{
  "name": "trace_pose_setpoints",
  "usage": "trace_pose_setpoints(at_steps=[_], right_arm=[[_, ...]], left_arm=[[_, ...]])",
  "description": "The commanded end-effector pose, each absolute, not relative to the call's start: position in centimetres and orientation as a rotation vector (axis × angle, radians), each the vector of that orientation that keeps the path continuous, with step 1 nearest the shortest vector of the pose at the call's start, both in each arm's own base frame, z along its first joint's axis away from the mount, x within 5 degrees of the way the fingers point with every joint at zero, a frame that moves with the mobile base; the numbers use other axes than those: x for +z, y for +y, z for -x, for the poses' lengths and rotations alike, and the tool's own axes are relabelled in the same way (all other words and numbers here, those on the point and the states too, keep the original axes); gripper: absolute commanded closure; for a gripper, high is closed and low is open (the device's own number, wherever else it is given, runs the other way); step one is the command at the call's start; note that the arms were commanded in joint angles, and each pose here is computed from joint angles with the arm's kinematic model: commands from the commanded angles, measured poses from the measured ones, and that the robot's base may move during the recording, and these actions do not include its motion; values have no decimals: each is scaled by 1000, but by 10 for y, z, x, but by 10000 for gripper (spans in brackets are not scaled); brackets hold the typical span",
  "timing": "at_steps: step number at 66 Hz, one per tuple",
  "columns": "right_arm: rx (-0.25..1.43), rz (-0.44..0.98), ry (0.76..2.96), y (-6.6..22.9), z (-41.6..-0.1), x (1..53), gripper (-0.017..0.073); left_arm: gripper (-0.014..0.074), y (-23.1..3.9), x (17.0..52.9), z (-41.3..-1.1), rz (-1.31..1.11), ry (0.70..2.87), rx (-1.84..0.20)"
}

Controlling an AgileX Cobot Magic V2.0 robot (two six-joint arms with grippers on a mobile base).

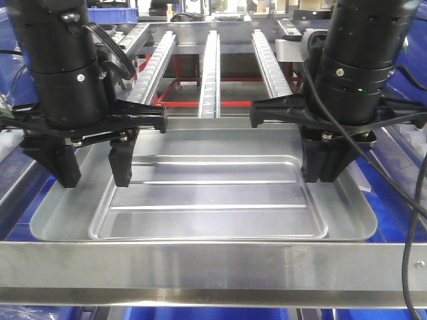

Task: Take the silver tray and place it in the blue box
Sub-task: 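Open both grippers wider and position them around the tray rims, then close both grippers on the opposite side rims of the tray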

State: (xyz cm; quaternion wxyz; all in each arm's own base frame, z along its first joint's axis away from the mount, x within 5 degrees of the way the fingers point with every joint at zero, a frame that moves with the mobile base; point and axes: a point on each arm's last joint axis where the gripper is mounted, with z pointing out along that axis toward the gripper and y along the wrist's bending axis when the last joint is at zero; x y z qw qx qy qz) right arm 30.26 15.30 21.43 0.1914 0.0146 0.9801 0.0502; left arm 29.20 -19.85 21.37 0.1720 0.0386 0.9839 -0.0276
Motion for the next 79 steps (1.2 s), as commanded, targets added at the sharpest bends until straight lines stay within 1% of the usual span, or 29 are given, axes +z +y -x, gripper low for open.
trace_pose_setpoints(at_steps=[1, 3, 8, 10, 30, 41, 66, 79], right_arm=[[202, -26, 2644, 154, -308, 240, 292], [207, -27, 2641, 154, -308, 240, 230], [211, -28, 2639, 154, -308, 240, 145], [211, -28, 2639, 154, -308, 240, 128], [204, -29, 2648, 154, -308, 239, 134], [184, -27, 2680, 156, -311, 227, 134], [181, -23, 2692, 159, -316, 215, 134], [179, -23, 2695, 159, -316, 214, 134]], left_arm=[[275, -201, 238, -292, -102, 2722, -137], [275, -201, 238, -292, -102, 2722, -137], [276, -201, 238, -292, -102, 2722, -137], [276, -201, 238, -292, -102, 2722, -137], [277, -200, 238, -292, -101, 2724, -135], [277, -202, 237, -293, -104, 2712, -148], [277, -209, 213, -301, -105, 2749, -144], [277, -210, 212, -302, -106, 2742, -154]])
